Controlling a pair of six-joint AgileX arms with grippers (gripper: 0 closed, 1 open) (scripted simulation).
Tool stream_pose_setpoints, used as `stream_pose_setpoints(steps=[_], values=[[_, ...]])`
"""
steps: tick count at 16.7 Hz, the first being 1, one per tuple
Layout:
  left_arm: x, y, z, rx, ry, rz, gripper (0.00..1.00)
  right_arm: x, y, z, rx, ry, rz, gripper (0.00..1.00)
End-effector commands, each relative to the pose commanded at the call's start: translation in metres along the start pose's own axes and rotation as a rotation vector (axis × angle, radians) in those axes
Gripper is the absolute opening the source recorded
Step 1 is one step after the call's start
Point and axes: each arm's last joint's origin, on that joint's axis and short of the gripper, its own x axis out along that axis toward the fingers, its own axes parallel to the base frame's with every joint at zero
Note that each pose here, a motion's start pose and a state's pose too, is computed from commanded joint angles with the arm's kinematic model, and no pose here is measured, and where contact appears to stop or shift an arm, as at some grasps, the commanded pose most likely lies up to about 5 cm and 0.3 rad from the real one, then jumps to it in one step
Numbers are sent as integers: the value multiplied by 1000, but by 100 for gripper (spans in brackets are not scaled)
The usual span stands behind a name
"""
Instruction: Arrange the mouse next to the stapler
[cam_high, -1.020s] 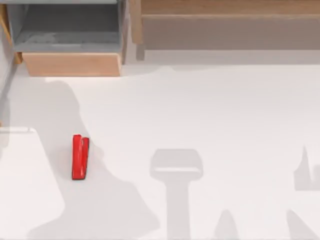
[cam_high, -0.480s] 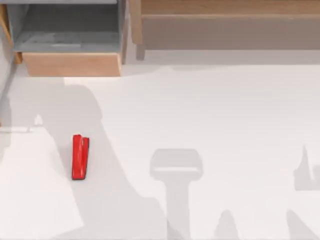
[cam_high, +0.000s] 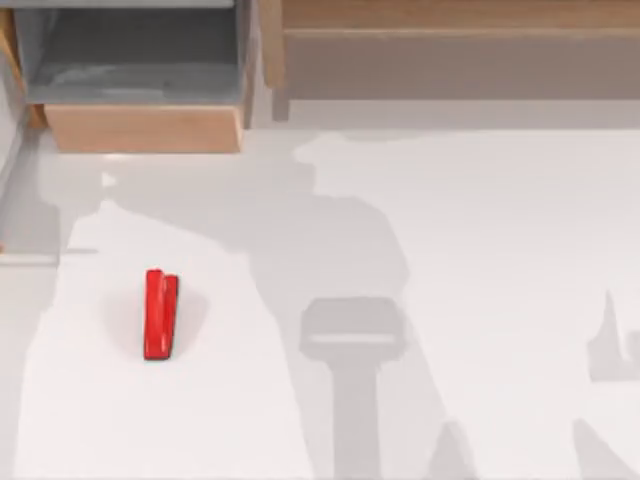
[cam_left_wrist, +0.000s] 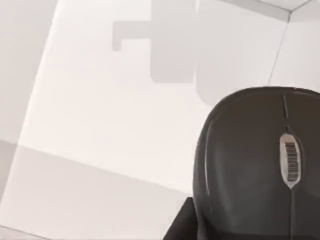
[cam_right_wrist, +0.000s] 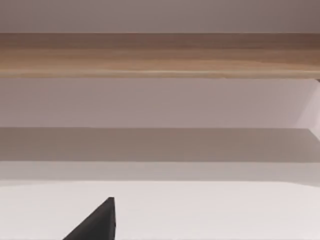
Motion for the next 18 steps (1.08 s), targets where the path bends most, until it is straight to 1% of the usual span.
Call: stream_pose_setpoints(steps=[4,8,13,18], values=[[-6,-57,-24,42,18,-37,0,0,0,0,0,0,0,100],[2,-117,-63,92,72,-64,0,0,0,0,0,0,0,100],[20,-185,-131,158,157,-64,0,0,0,0,0,0,0,100],[31,-233,-204,224,215,-42,0,0,0,0,0,0,0,100]])
